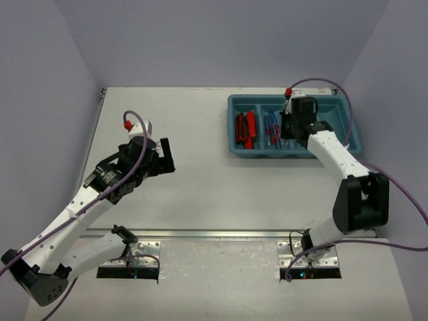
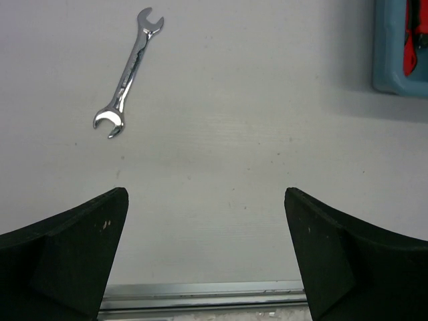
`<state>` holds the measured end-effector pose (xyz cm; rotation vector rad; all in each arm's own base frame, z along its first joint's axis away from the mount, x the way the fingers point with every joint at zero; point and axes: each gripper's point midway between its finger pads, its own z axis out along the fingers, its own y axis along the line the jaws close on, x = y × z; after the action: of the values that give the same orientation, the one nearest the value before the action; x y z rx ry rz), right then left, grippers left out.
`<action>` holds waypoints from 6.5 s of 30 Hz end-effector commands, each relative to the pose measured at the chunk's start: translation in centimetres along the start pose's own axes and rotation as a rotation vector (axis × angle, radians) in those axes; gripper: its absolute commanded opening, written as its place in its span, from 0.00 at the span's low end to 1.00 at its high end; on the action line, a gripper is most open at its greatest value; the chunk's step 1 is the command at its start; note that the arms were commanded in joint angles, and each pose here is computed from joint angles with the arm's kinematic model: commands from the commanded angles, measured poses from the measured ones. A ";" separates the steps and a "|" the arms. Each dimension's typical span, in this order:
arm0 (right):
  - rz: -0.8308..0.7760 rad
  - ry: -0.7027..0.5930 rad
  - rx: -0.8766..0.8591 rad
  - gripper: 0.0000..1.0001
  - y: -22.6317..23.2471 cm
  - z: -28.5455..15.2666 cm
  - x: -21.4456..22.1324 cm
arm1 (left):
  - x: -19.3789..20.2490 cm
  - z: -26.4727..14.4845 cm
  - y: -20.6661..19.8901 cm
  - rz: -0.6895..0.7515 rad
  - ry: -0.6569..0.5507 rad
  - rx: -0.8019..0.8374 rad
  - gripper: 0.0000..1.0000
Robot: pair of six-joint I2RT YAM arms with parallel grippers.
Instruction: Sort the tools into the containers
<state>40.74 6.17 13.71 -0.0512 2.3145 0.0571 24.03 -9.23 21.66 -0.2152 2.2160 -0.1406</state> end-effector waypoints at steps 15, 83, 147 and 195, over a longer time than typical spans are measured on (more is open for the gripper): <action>-0.114 0.198 0.710 0.08 -23.1 4.5 -5.0 | -1.2 -3.4 -0.4 0.070 -0.112 0.159 1.00; -0.200 -0.226 -0.576 0.99 10.0 -7.1 0.3 | 10.4 23.3 12.4 0.105 0.665 -0.273 0.00; -0.160 -0.064 0.075 0.00 0.6 0.9 -2.1 | -6.8 -3.7 -1.5 -0.042 -0.244 0.120 1.00; 0.050 -0.237 0.184 0.99 -4.5 -14.9 -0.8 | -4.5 -1.4 4.9 -0.092 -0.365 -0.067 1.00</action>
<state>35.19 -0.47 24.53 0.0256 2.1074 -0.2672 24.59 -5.29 22.48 -0.2459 1.9478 -0.1202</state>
